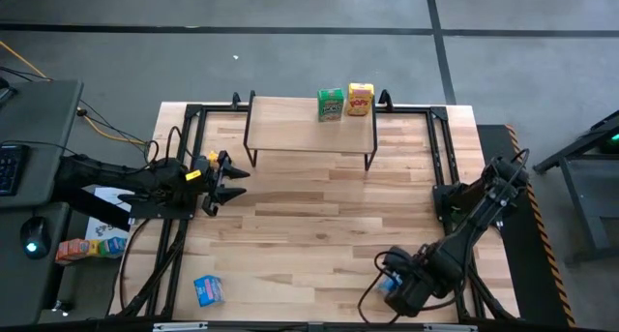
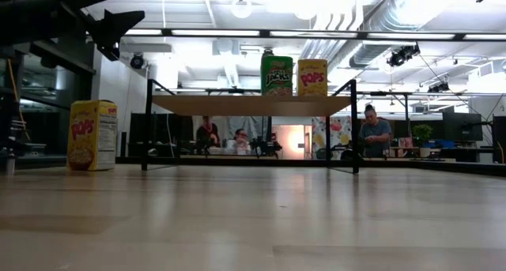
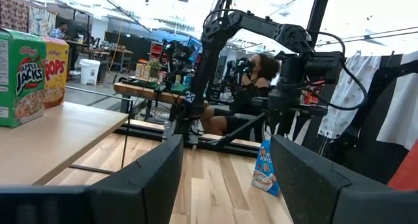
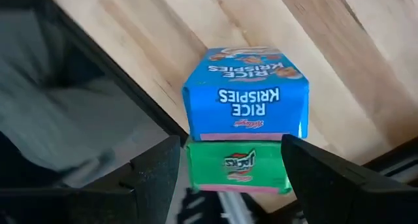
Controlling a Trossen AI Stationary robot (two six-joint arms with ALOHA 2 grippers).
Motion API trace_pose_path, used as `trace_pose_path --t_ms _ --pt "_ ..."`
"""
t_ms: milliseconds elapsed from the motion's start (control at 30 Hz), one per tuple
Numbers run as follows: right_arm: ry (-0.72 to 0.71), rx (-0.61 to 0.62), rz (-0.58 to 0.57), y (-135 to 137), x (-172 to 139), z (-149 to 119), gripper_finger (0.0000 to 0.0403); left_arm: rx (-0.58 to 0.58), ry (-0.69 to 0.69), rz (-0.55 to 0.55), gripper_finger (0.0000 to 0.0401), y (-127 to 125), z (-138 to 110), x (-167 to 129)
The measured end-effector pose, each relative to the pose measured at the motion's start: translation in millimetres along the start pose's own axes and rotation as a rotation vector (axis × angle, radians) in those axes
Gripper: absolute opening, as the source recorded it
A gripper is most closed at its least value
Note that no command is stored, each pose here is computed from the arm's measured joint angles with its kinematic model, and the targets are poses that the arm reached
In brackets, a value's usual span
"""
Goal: Stack cereal on shelf
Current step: Move the right blue cereal box to the middle right of the table
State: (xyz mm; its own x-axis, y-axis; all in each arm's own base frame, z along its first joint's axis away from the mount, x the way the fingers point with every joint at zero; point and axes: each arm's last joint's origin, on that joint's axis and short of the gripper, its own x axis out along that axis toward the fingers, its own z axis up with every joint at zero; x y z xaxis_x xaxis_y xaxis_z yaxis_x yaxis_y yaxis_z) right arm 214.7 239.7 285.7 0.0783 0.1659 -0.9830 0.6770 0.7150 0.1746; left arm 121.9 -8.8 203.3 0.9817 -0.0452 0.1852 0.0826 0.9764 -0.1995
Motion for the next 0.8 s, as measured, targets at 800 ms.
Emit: trace_pose_path --t_ms 800 --pt "-0.079 0.152 -0.051 7 19 2 0.0259 0.026 0.000 0.000 0.0222 0 0 0"
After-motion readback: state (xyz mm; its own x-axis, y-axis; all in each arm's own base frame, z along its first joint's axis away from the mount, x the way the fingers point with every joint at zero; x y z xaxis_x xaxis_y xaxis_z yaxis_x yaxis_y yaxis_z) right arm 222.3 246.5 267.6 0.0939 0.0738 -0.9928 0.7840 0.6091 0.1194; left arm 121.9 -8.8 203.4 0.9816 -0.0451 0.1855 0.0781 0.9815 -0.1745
